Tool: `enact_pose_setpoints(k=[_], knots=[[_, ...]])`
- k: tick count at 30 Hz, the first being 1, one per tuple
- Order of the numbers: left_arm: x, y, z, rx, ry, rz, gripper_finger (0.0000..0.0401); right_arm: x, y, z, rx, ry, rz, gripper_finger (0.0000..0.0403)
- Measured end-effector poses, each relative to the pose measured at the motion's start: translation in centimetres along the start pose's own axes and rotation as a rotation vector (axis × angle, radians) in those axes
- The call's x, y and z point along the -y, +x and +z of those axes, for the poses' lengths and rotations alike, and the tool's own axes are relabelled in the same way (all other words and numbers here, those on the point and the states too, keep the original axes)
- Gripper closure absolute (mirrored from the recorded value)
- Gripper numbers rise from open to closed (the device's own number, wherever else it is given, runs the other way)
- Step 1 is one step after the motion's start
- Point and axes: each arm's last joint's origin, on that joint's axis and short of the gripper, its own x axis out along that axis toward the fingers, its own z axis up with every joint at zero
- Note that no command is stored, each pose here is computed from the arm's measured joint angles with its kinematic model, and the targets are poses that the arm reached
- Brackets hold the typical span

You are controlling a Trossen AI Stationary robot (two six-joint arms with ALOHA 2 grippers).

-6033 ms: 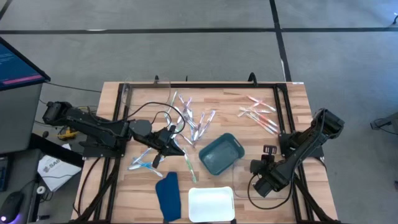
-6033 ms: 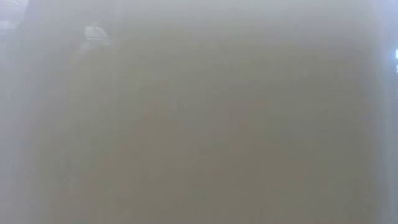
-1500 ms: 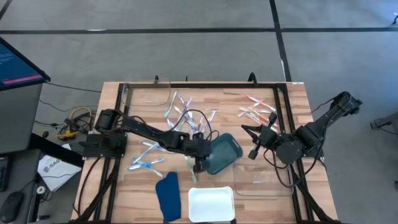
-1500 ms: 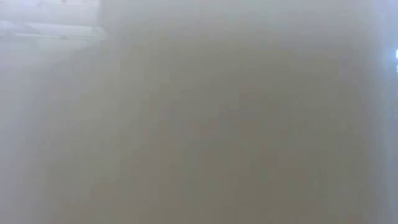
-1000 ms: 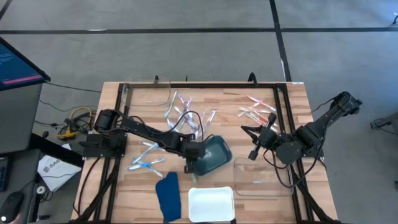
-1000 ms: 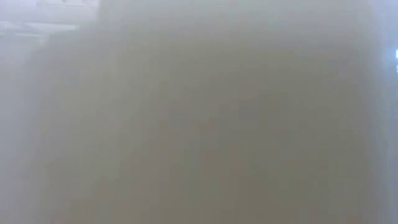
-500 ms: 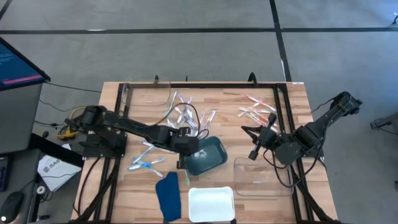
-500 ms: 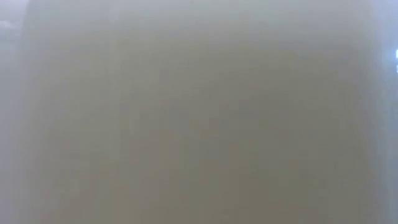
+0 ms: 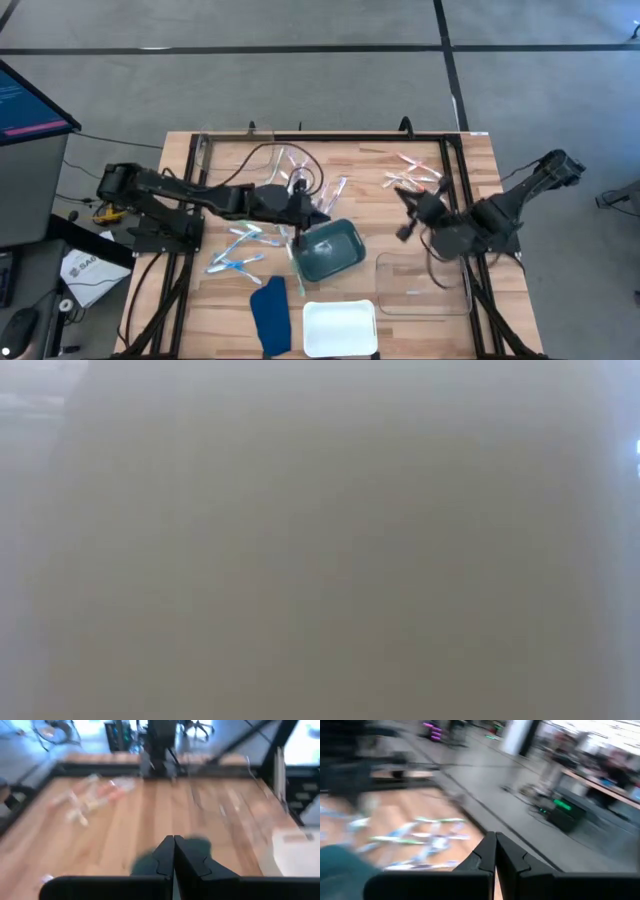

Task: Pick & Place Toothbrushes
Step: Adjust the orange toothbrushes

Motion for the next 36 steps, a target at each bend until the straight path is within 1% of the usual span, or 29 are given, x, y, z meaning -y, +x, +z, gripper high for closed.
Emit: enact_pose_setpoints(k=[2,4,8,11,12,14,17,18,21,23,25,28,30,34,36], knots=[[0.0,0.1,-1.8,-0.022,0.004,-0.015,0.0400,1.0,1.8,-0.3,-0.043,0.012,-0.099,0.0403],[0.0,0.2,-3.2,-0.028,0.005,-0.016,0.0400,2.5,3.6,-0.6,-0.113,0.020,-0.170,0.0403],[-0.1,0.1,-6.1,-0.047,0.004,-0.022,0.0400,6.0,7.5,-1.3,-0.292,0.055,-0.266,0.0403],[-0.2,-0.1,-7.4,-0.052,0.002,-0.051,0.0400,9.0,10.0,-1.7,-0.401,0.048,-0.319,0.0403],[-0.2,-0.2,-7.7,-0.052,0.001,-0.059,0.0400,10.1,10.8,-2.0,-0.439,0.047,-0.327,0.0403],[-0.2,-0.3,-8.0,-0.037,0.014,-0.066,0.0400,12.4,12.2,-2.3,-0.493,0.063,-0.308,0.0403],[-0.2,-0.4,-8.2,-0.001,0.035,-0.072,0.0399,15.9,14.1,-3.3,-0.553,0.126,-0.246,0.0403],[-0.2,-0.4,-8.2,0.015,0.040,-0.077,0.0399,17.1,14.7,-3.8,-0.572,0.148,-0.244,0.0403],[-0.5,-0.4,-8.2,0.019,0.045,-0.095,0.0399,19.9,16.3,-5.6,-0.643,0.205,-0.290,0.0403],[-0.9,-0.6,-7.9,0.036,0.039,-0.101,0.0399,21.4,17.4,-7.1,-0.713,0.217,-0.330,0.0403],[-1.2,-0.6,-7.8,0.040,0.036,-0.106,0.0399,22.3,18.6,-8.4,-0.764,0.229,-0.353,0.0403],[-1.7,-0.9,-7.5,0.056,0.038,-0.121,0.0399,22.8,20.3,-10.5,-0.838,0.256,-0.320,0.0403],[-2.0,-1.1,-7.3,0.065,0.046,-0.123,0.0399,22.9,21.3,-11.7,-0.907,0.251,-0.296,0.0403],[-2.4,-1.2,-7.2,0.071,0.046,-0.132,0.0399,22.9,23.0,-13.0,-1.020,0.260,-0.274,0.0403],[-2.4,-1.2,-7.2,0.071,0.046,-0.136,0.0399,22.8,23.5,-14.0,-1.105,0.265,-0.252,0.0403]])
